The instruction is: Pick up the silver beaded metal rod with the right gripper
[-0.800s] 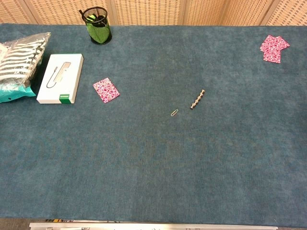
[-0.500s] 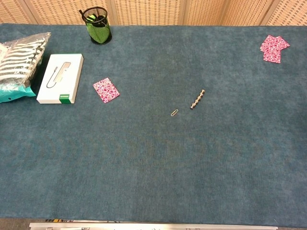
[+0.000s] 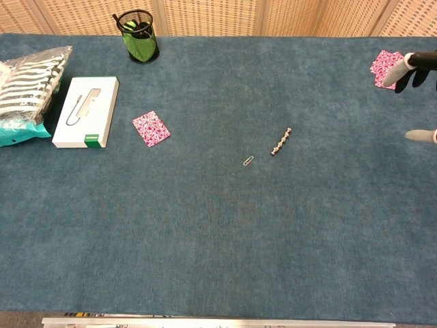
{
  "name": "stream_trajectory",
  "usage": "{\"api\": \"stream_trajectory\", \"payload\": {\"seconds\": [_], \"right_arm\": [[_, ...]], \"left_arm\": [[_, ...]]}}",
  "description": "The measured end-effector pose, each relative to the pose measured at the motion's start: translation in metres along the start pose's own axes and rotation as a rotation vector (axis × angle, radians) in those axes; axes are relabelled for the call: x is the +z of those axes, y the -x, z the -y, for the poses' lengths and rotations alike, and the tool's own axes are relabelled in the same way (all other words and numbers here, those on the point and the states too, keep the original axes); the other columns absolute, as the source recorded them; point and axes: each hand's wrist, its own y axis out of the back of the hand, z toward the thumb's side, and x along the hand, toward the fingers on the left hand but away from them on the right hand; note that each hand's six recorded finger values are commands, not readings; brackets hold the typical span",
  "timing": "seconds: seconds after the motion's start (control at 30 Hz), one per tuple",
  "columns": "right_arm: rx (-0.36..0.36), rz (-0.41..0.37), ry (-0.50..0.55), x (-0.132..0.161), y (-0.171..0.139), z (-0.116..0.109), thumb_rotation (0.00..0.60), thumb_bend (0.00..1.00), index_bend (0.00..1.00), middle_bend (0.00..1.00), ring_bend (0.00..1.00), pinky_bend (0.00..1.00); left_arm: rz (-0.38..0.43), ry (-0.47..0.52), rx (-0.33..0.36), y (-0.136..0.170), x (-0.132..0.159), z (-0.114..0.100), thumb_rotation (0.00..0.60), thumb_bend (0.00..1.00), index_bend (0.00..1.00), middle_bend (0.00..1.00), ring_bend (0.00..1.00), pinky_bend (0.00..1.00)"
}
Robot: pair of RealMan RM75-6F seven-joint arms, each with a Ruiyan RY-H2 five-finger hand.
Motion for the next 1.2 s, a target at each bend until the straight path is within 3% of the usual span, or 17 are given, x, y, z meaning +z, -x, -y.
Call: {"api": "stream_trajectory", "payload": {"seconds": [0.3,0.43,0.73,1.2], "right_arm": [[0.095,-0.126,-0.099,0.029,0.047,0.013,0.600,0.13,0.40,0.88,0.91,0.99],[0.117,-0.169,-0.127,0.045,0.066,0.024,0.600,0.13,0.43,0.93,0.98,1.00],[0.210,-0.193,-0.158,0.061,0.105,0.060,0.600,0.16,0.46,0.95,1.00,1.00],[0.288,-0.169,-0.196,0.067,0.142,0.101,0.600,0.18,0.49,0.96,1.00,1.00]], "left_arm": [[-0.016,0.006,-0.005,0.004,-0.004,0.001,0.600,0.26,0.00,0.01,0.00,0.00],[-0.018,0.005,-0.006,0.007,-0.006,0.002,0.600,0.26,0.00,0.01,0.00,0.00],[-0.024,0.011,-0.018,0.008,-0.007,0.008,0.600,0.26,0.00,0.01,0.00,0.00],[-0.036,0.020,-0.033,0.003,-0.010,0.013,0.600,0.26,0.00,0.01,0.00,0.00]]}}
